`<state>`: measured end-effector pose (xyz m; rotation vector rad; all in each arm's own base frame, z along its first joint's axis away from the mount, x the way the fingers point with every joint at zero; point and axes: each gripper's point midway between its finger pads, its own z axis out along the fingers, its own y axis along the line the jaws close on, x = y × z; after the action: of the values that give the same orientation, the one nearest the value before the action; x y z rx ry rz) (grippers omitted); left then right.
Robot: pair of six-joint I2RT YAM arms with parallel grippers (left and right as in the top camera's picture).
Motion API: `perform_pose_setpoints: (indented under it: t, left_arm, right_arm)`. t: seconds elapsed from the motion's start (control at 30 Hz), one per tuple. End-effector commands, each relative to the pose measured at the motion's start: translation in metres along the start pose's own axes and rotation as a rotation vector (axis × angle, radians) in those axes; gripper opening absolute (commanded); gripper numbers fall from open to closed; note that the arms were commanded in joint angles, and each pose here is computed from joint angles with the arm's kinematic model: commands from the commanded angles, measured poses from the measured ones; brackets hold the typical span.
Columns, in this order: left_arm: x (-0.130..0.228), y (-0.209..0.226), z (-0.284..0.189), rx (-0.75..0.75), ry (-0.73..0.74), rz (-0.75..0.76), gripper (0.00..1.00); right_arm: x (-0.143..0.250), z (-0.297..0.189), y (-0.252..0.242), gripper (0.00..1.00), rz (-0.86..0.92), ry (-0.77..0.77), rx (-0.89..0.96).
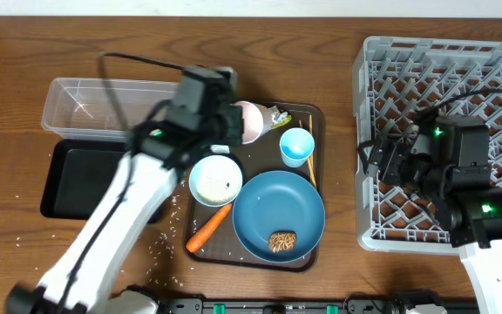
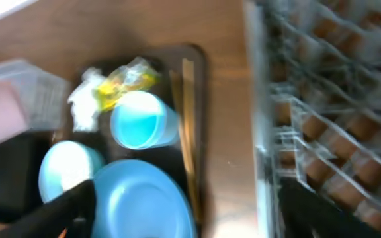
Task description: Sort waste into correct bins and load items into the dishwasher rack
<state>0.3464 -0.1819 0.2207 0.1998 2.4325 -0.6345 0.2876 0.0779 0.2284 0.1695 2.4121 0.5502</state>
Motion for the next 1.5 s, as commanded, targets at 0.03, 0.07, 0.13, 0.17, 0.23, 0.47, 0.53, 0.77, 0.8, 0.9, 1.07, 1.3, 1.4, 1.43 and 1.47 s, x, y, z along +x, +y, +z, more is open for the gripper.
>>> perform_pose_setpoints:
  t: [0.03, 0.07, 0.13, 0.17, 0.23, 0.47, 0.53, 0.77, 0.8, 0.9, 1.07, 1.3, 1.4, 1.43, 1.47]
  left_arm:
    - [-0.001, -0.061, -0.049, 0.416, 0.004, 0.093, 0.06]
    - [0.000, -0.069, -0.059, 0.487, 0.005, 0.101, 0.06]
    - [0.003, -0.089, -0.081, 0.657, 0.015, 0.136, 0.06]
    - [0.006, -0.099, -0.092, 0.751, 0.027, 0.152, 0.06]
    - [0.010, -0.109, -0.103, 0.838, 0.044, 0.160, 0.06]
    - [0.018, -0.131, -0.133, 1.055, 0.075, 0.202, 0.06]
    - [0.018, -0.131, -0.134, 1.057, 0.077, 0.201, 0.06]
    - [0.019, -0.135, -0.140, 1.101, 0.083, 0.209, 0.06]
    - [0.019, -0.135, -0.141, 1.101, 0.082, 0.211, 0.06]
    - [0.018, -0.135, -0.140, 1.100, 0.079, 0.214, 0.06]
    - [0.017, -0.134, -0.138, 1.083, 0.072, 0.216, 0.06]
    - [0.016, -0.132, -0.135, 1.063, 0.067, 0.214, 0.06]
    - [0.013, -0.128, -0.127, 1.011, 0.052, 0.210, 0.31]
    - [0.011, -0.124, -0.122, 0.973, 0.042, 0.206, 0.43]
    - [0.009, -0.121, -0.117, 0.942, 0.033, 0.204, 0.52]
  right_arm:
    - [0.002, -0.024, 0.080, 0.79, -0.277, 0.003, -0.459]
    - [0.004, -0.033, 0.097, 0.79, -0.345, -0.009, -0.569]
    - [0.008, -0.055, 0.126, 0.79, -0.467, -0.036, -0.776]
    - [0.010, -0.068, 0.137, 0.79, -0.513, -0.051, -0.871]
    - [0.012, -0.081, 0.148, 0.80, -0.554, -0.065, -0.967]
    - [0.026, -0.110, 0.179, 0.84, -0.703, -0.090, -1.177]
    - [0.029, -0.113, 0.186, 0.84, -0.732, -0.095, -1.200]
    - [0.025, -0.096, 0.197, 0.79, -0.768, -0.149, -1.098]
    - [0.027, -0.098, 0.200, 0.80, -0.778, -0.151, -1.108]
    - [0.033, -0.102, 0.209, 0.81, -0.809, -0.156, -1.142]
    - [0.039, -0.108, 0.220, 0.73, -0.849, -0.172, -1.180]
    - [0.034, -0.097, 0.222, 0.54, -0.806, -0.174, -1.108]
    - [0.034, -0.098, 0.222, 0.52, -0.808, -0.177, -1.108]
    - [0.033, -0.098, 0.221, 0.53, -0.807, -0.178, -1.105]
    - [0.032, -0.097, 0.219, 0.52, -0.800, -0.181, -1.089]
